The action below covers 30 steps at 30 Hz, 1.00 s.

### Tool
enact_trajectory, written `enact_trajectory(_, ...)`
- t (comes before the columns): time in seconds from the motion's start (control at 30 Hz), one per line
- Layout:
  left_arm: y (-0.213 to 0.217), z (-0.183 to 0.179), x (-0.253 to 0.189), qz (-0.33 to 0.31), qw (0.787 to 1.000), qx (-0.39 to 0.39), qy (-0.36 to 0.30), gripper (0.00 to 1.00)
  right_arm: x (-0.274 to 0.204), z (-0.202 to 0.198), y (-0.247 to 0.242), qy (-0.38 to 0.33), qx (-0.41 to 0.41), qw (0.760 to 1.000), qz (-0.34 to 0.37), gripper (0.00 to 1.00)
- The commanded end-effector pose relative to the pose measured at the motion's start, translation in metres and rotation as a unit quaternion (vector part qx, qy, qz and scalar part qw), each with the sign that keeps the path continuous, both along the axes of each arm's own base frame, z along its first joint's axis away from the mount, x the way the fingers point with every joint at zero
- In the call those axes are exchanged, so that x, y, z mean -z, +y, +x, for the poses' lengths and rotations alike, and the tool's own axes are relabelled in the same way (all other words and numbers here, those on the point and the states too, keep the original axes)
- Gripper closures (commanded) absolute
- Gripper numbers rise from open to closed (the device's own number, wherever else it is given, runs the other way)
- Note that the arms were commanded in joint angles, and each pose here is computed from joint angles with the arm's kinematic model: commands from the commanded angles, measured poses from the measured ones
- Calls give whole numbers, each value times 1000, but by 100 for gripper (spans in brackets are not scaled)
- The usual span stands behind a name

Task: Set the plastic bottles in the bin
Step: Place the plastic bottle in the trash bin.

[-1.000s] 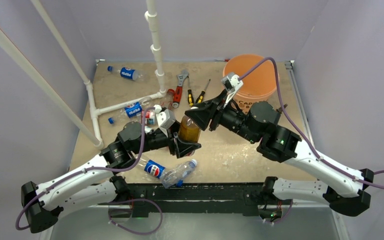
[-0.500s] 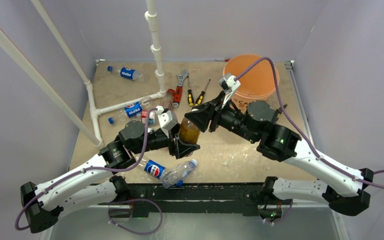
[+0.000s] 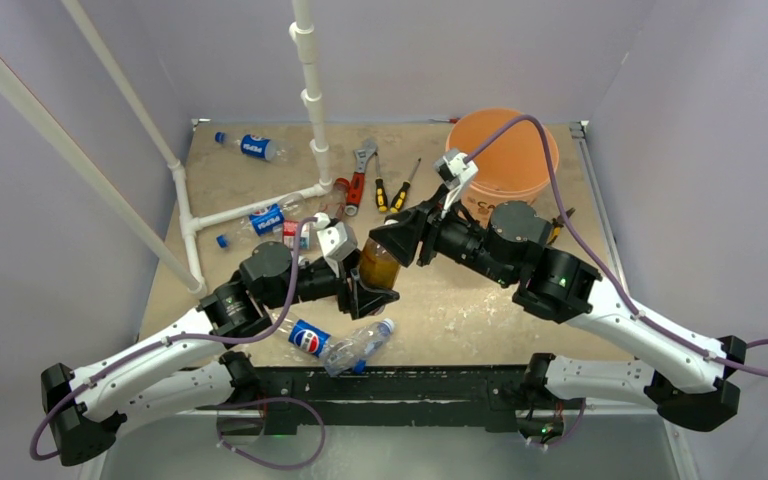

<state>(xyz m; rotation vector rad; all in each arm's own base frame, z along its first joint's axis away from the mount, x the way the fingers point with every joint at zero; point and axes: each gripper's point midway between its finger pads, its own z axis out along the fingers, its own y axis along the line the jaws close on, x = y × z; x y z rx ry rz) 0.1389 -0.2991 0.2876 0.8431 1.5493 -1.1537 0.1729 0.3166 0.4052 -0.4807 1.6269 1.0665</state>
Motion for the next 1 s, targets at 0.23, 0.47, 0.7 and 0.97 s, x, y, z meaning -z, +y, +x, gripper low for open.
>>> enact_trajectory(0.23, 3, 1, -48, -57, 997, -8, -47, 68, 11, -3, -5, 15, 4, 1000, -18, 45)
enact_trajectory(0.47, 2, 0, -47, -57, 997, -6, -46, 68, 7, -4, -8, 10, 6, 1000, -8, 53)
enact_trajectory(0.7, 1, 0, -43, -54, 998, -5, -41, 68, -8, -6, -10, 1, 5, 1000, 25, 35)
enact_trajectory(0.97, 2, 0, -44, -55, 998, -4, -42, 68, -19, -3, -13, -5, 17, 999, 50, 39)
